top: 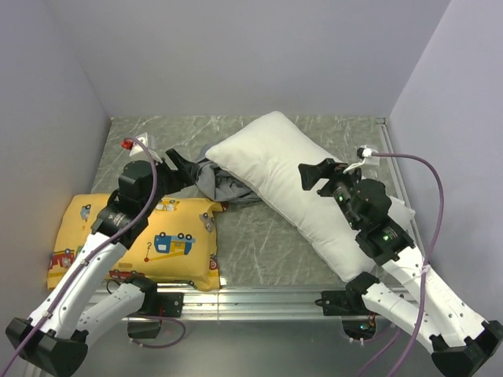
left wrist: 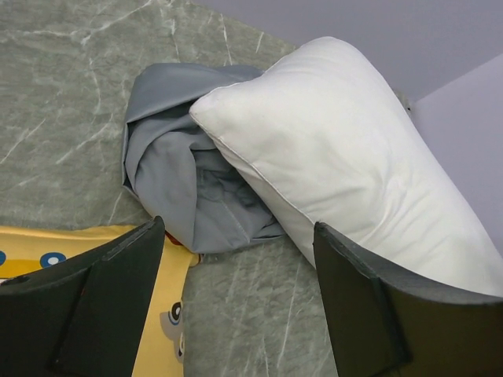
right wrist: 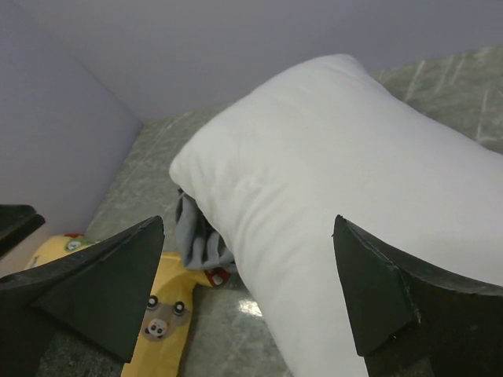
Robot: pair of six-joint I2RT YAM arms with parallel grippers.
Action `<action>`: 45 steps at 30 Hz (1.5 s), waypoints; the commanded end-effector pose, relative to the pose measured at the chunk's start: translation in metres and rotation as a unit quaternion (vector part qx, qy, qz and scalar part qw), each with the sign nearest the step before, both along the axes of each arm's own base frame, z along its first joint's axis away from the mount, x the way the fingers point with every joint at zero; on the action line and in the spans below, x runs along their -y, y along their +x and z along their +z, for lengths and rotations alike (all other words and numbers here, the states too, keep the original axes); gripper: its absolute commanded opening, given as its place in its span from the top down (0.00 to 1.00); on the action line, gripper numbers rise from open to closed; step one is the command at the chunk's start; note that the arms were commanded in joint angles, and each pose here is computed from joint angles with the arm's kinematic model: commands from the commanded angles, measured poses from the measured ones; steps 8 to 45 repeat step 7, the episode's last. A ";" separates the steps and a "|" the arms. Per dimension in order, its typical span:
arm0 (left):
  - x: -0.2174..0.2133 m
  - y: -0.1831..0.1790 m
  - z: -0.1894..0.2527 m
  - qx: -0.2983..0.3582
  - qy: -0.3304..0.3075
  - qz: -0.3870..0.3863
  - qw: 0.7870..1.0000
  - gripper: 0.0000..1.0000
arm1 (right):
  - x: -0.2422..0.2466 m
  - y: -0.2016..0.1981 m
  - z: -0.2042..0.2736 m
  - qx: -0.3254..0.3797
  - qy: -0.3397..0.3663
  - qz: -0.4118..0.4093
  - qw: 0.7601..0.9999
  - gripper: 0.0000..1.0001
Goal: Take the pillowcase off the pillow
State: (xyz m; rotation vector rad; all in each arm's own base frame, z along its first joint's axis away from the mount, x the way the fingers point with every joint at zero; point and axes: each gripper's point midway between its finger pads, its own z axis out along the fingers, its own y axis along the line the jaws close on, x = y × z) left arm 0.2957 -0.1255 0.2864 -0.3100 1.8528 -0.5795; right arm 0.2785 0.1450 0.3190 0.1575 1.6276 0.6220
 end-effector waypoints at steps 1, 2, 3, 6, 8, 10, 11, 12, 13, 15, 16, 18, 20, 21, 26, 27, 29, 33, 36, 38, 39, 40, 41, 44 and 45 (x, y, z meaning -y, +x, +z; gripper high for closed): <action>0.001 -0.002 0.007 0.022 0.003 -0.009 1.000 0.18 | 0.013 0.000 -0.004 0.001 -0.018 -0.025 1.000 0.05; 0.001 -0.002 0.007 0.023 0.002 -0.009 1.000 0.18 | 0.013 0.000 -0.005 -0.001 -0.021 -0.026 0.999 0.05; 0.002 -0.002 0.008 0.026 0.000 -0.012 1.000 0.19 | 0.012 0.000 -0.005 -0.001 -0.022 -0.023 0.999 0.05; 0.003 -0.004 0.014 0.041 -0.010 -0.016 0.999 0.19 | 0.010 0.001 -0.006 -0.003 -0.026 -0.019 0.999 0.05; 0.002 -0.004 0.017 0.049 -0.014 -0.012 0.999 0.18 | 0.010 0.001 -0.006 -0.003 -0.028 -0.019 0.999 0.05; 0.002 -0.004 0.017 0.049 -0.014 -0.012 0.999 0.18 | 0.010 0.001 -0.006 -0.003 -0.028 -0.019 0.999 0.05; 0.002 -0.004 0.017 0.049 -0.014 -0.012 0.999 0.18 | 0.010 0.001 -0.006 -0.003 -0.028 -0.019 0.999 0.05; 0.002 -0.004 0.017 0.049 -0.014 -0.012 0.999 0.18 | 0.010 0.001 -0.006 -0.003 -0.028 -0.019 0.999 0.05; 0.002 -0.004 0.017 0.049 -0.014 -0.012 0.999 0.18 | 0.010 0.001 -0.006 -0.003 -0.028 -0.019 0.999 0.05; 0.002 -0.004 0.017 0.049 -0.014 -0.012 0.999 0.18 | 0.010 0.001 -0.006 -0.003 -0.028 -0.019 0.999 0.05; 0.002 -0.004 0.017 0.049 -0.014 -0.012 0.999 0.18 | 0.010 0.001 -0.006 -0.003 -0.028 -0.019 0.999 0.05; 0.002 -0.004 0.017 0.049 -0.014 -0.012 0.999 0.18 | 0.010 0.001 -0.006 -0.003 -0.028 -0.019 0.999 0.05; 0.002 -0.004 0.017 0.049 -0.014 -0.012 0.999 0.18 | 0.010 0.001 -0.006 -0.003 -0.028 -0.019 0.999 0.05; 0.002 -0.004 0.017 0.049 -0.014 -0.012 0.999 0.18 | 0.010 0.001 -0.006 -0.003 -0.028 -0.019 0.999 0.05; 0.002 -0.004 0.017 0.049 -0.014 -0.012 0.999 0.18 | 0.010 0.001 -0.006 -0.003 -0.028 -0.019 0.999 0.05; 0.002 -0.004 0.017 0.049 -0.014 -0.012 0.999 0.18 | 0.010 0.001 -0.006 -0.003 -0.028 -0.019 0.999 0.05; 0.002 -0.004 0.017 0.049 -0.014 -0.012 0.999 0.18 | 0.010 0.001 -0.006 -0.003 -0.028 -0.019 0.999 0.05; 0.002 -0.004 0.017 0.049 -0.014 -0.012 0.999 0.18 | 0.010 0.001 -0.006 -0.003 -0.028 -0.019 0.999 0.05; 0.002 -0.004 0.017 0.049 -0.014 -0.012 0.999 0.18 | 0.010 0.001 -0.006 -0.003 -0.028 -0.019 0.999 0.05; 0.002 -0.004 0.017 0.049 -0.014 -0.012 0.999 0.18 | 0.010 0.001 -0.006 -0.003 -0.028 -0.019 0.999 0.05; 0.002 -0.004 0.017 0.049 -0.014 -0.012 0.999 0.18 | 0.010 0.001 -0.006 -0.003 -0.028 -0.019 0.999 0.05; 0.002 -0.004 0.017 0.049 -0.014 -0.012 0.999 0.18 | 0.010 0.001 -0.006 -0.003 -0.028 -0.019 0.999 0.05; 0.002 -0.004 0.017 0.049 -0.014 -0.012 0.999 0.18 | 0.010 0.001 -0.006 -0.003 -0.028 -0.019 0.999 0.05; 0.002 -0.004 0.017 0.049 -0.014 -0.012 0.999 0.18 | 0.010 0.001 -0.006 -0.003 -0.028 -0.019 0.999 0.05; 0.002 -0.004 0.017 0.049 -0.014 -0.012 0.999 0.18 | 0.010 0.001 -0.006 -0.003 -0.028 -0.019 0.999 0.05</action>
